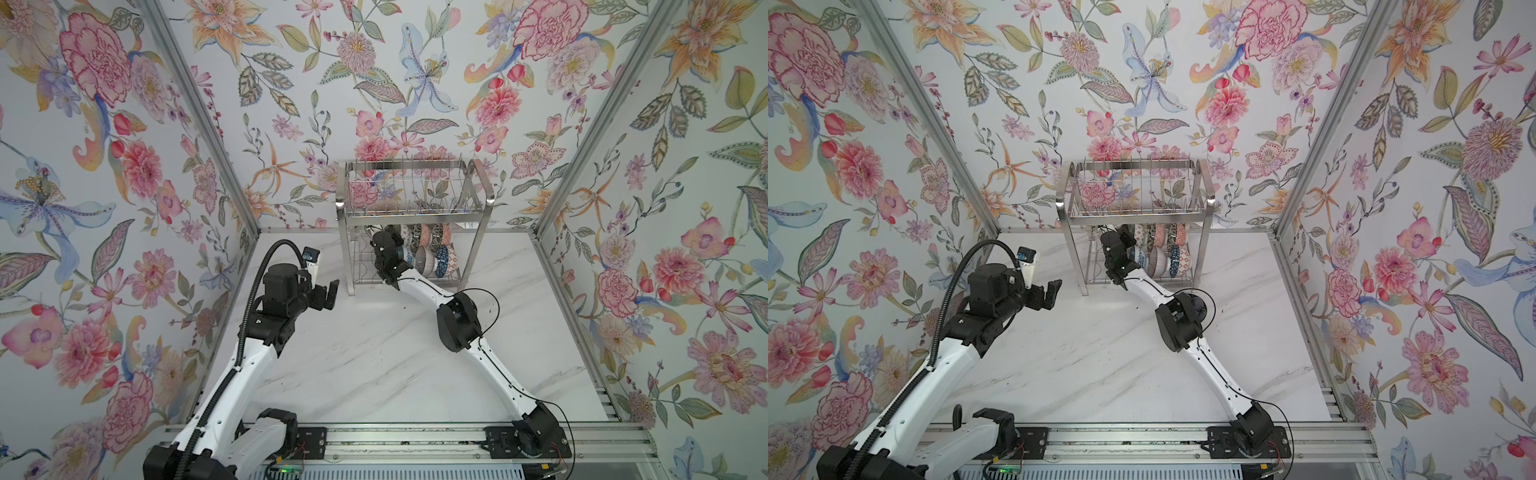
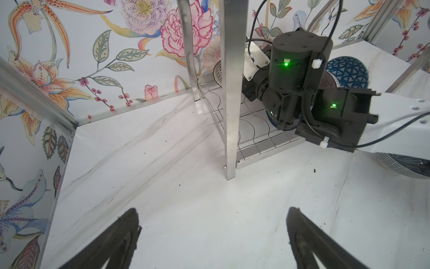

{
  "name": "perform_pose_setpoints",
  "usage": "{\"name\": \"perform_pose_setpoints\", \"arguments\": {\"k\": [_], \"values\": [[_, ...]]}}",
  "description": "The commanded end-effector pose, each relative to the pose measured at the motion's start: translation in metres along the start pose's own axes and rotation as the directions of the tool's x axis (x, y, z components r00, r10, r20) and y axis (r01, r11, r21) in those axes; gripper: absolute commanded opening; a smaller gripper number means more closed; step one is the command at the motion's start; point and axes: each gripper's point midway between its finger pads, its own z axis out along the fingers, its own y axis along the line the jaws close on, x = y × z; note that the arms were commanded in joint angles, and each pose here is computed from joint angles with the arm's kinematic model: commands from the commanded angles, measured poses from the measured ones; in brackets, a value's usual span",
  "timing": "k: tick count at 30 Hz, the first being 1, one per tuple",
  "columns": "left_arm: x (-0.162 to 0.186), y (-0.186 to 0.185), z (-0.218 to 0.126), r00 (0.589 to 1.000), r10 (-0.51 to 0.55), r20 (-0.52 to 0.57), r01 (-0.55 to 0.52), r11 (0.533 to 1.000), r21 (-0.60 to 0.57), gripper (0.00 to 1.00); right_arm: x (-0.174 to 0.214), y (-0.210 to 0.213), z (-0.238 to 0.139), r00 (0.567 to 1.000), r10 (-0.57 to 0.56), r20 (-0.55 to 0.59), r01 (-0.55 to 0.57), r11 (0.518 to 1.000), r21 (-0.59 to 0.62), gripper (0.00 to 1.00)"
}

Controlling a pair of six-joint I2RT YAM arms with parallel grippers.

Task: Load the bowls into the dish rack
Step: 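Lower brown-and-white bowl into a rack slot and open right gripper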

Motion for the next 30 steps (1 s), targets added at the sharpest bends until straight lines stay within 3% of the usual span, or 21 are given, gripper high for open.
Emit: {"name": "perform_pose_setpoints", "arguments": {"k": [1,7,17,30], "values": [[-0.004,0.001,-0.004,1.0,-0.005,0.031,0.005,1.0,0.007,0.99,0.013,0.009,0.0,1.0,-0.011,-0.019,0.011,1.0,0.008,0.01],[-0.004,0.0,-0.005,0.999,-0.008,0.033,0.007,1.0,0.01,0.99,0.015,0.008,-0.002,0.997,-0.068,-0.034,0.069,0.997,0.028,0.03],[-0.004,0.0,-0.006,0.999,-0.01,0.04,0.009,1.0,0.015,0.99,0.009,0.015,-0.009,0.99,-0.139,-0.023,0.139,0.99,0.017,0.23],[-0.004,-0.001,-0.007,0.999,-0.014,0.042,0.013,1.0,0.021,0.99,-0.003,0.022,-0.017,0.987,-0.16,0.008,0.16,0.987,-0.007,0.35]]}}
